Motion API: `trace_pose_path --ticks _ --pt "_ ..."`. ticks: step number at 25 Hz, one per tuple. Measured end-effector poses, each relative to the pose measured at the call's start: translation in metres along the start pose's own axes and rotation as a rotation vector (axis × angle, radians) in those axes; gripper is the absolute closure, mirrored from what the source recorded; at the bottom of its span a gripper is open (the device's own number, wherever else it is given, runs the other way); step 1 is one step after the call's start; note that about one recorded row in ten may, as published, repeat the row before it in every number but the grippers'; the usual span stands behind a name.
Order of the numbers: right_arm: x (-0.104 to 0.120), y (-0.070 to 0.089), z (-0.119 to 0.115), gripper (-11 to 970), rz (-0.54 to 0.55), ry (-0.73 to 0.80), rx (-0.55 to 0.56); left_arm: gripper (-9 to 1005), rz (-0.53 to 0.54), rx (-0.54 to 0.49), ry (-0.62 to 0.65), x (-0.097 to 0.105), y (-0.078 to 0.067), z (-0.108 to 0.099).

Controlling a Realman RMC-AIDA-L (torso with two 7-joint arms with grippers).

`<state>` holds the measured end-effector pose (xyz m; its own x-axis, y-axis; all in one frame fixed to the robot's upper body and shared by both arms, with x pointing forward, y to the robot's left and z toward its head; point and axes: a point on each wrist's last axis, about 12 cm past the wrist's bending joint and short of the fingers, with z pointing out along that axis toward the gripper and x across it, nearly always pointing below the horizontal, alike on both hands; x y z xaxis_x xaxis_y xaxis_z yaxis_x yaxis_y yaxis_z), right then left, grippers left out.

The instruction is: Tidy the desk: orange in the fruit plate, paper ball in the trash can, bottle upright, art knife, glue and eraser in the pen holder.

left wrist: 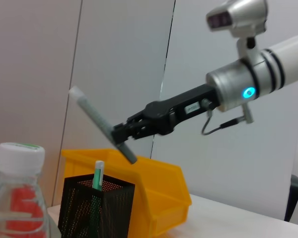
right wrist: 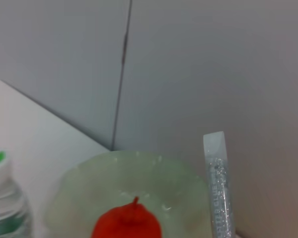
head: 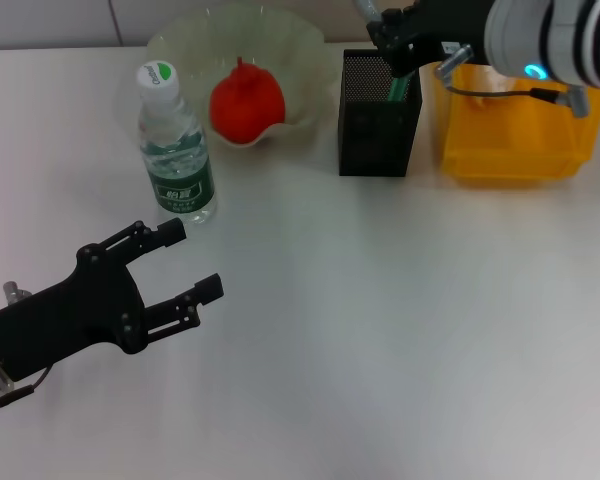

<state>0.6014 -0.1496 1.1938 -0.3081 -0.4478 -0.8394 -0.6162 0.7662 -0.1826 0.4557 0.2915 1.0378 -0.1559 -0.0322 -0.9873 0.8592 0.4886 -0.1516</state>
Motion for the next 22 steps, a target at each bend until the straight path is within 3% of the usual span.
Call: trace_pose_path --ticks 7,16,22 --pt "0.015 -0.01 0.03 835 0.013 -0.013 0.055 178 -0.005 -0.009 -0.004 0.0 0.001 0.0" --pt "0.032 0.006 0.055 834 -0.001 -0.002 0.038 179 -0.015 -0.037 -0.023 0.001 0.001 0.0" --pt "0.038 0.005 0.059 837 0.014 0.015 0.032 180 -0.02 -0.055 -0.032 0.001 0.001 -0.002"
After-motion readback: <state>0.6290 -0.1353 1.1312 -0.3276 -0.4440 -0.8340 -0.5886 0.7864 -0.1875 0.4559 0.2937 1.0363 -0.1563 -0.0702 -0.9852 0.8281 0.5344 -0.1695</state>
